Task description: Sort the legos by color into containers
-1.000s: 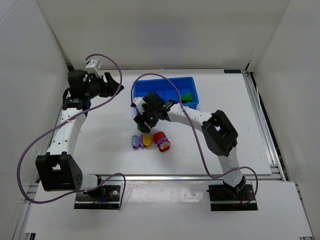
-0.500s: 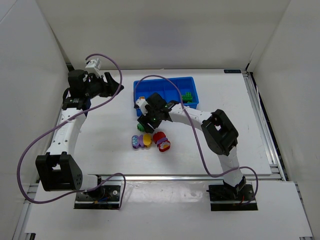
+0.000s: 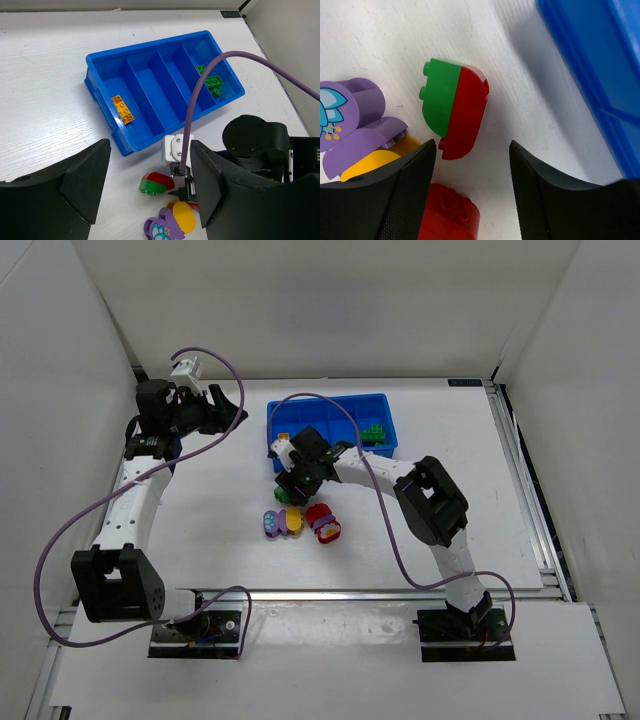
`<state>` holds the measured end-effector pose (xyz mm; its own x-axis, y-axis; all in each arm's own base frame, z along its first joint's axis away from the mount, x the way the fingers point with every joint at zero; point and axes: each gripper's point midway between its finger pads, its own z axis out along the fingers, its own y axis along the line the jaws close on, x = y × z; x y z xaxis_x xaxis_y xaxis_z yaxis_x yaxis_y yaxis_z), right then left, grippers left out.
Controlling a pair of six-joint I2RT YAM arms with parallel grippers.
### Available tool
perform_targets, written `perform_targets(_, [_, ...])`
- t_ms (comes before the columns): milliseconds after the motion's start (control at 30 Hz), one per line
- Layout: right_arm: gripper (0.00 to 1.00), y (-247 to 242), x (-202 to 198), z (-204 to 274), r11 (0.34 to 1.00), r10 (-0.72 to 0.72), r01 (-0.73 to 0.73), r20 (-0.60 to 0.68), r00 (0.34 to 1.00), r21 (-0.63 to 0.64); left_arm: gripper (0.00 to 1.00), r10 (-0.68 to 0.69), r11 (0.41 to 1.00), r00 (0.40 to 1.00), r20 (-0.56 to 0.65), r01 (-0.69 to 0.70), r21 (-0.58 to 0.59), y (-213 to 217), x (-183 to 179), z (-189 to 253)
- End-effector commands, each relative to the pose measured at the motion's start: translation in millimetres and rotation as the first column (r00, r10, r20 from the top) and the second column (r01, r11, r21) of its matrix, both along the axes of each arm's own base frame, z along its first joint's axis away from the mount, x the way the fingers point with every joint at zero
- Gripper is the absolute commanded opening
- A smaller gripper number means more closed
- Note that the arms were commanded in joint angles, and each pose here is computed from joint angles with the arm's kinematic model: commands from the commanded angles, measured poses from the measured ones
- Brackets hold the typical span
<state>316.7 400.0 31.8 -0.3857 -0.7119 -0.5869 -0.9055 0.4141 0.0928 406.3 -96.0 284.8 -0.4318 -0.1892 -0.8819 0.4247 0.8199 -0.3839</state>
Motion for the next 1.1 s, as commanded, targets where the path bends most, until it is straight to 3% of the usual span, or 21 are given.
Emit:
perform_targets(0, [0.64,16.5,15.6,18.5,0.998,0.017,-0.020,0.055,0.998,0.059,0.75,0.000,1.000,0.998,0.055,-0.001,0.011,1.5,-3.0,15.0])
perform_targets(233, [0.61,19.3,17.2,15.7,0.997,0.033,-0.037,0.062,0.998,0.060,0.75,-0.003,1.000,0.999,0.051,0.003,0.011,1.5,-4.0,13.8])
perform_targets(600, [0.40,17.7,13.7,7.4,0.996,0.064,-0.067,0.058,0.996,0.051,0.75,-0.003,1.000,0.999,0.047,0.003,0.011,1.5,-3.6,11.9])
perform_targets(800, [0.21,16.6,7.1,12.8,0.993,0.087,-0.091,0.063,0.994,0.075,0.75,-0.013,1.000,1.000,0.026,0.013,-0.007,-0.9,-8.3,6.8])
perform_targets(1067, [0.13,10.2,3.6,47.5,0.987,0.067,-0.074,0.051,0.996,0.141,0.76,-0.080,0.996,0.996,0.028,0.080,-0.029,-11.0,-31.8,-1.1])
